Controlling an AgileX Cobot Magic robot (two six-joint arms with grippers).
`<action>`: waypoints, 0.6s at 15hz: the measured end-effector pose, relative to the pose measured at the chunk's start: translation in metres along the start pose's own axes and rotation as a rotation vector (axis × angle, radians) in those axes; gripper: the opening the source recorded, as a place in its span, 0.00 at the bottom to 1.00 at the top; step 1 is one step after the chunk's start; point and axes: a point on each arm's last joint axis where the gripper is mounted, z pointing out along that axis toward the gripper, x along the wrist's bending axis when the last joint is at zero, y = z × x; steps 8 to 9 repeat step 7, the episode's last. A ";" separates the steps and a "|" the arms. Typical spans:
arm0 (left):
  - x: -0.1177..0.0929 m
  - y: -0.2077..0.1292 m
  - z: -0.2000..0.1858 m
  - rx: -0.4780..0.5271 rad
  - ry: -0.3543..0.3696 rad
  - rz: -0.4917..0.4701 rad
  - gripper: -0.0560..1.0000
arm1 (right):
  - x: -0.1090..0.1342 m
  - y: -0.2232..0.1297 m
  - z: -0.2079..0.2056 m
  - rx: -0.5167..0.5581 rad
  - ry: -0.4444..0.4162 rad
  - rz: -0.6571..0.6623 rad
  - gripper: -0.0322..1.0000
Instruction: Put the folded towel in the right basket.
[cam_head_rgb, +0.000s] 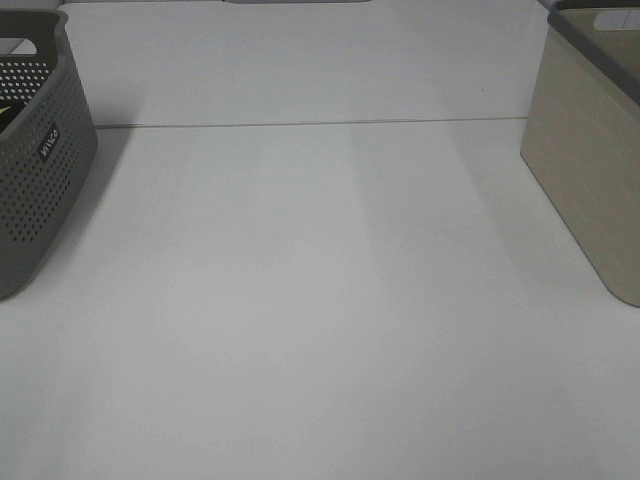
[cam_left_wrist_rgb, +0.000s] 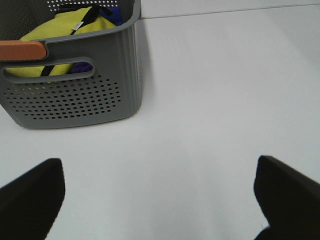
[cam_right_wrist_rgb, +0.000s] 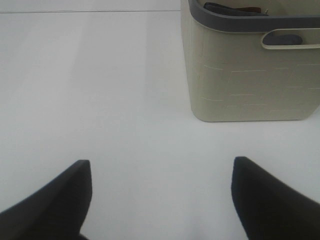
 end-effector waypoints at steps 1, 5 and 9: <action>0.000 0.000 0.000 0.000 0.000 0.000 0.98 | 0.000 0.000 0.000 0.000 0.004 -0.001 0.74; 0.000 0.000 0.000 0.000 0.000 0.000 0.98 | 0.000 0.000 0.000 -0.001 0.009 0.001 0.74; 0.000 0.000 0.000 0.000 0.000 0.000 0.98 | 0.000 0.000 0.000 -0.002 0.025 -0.006 0.74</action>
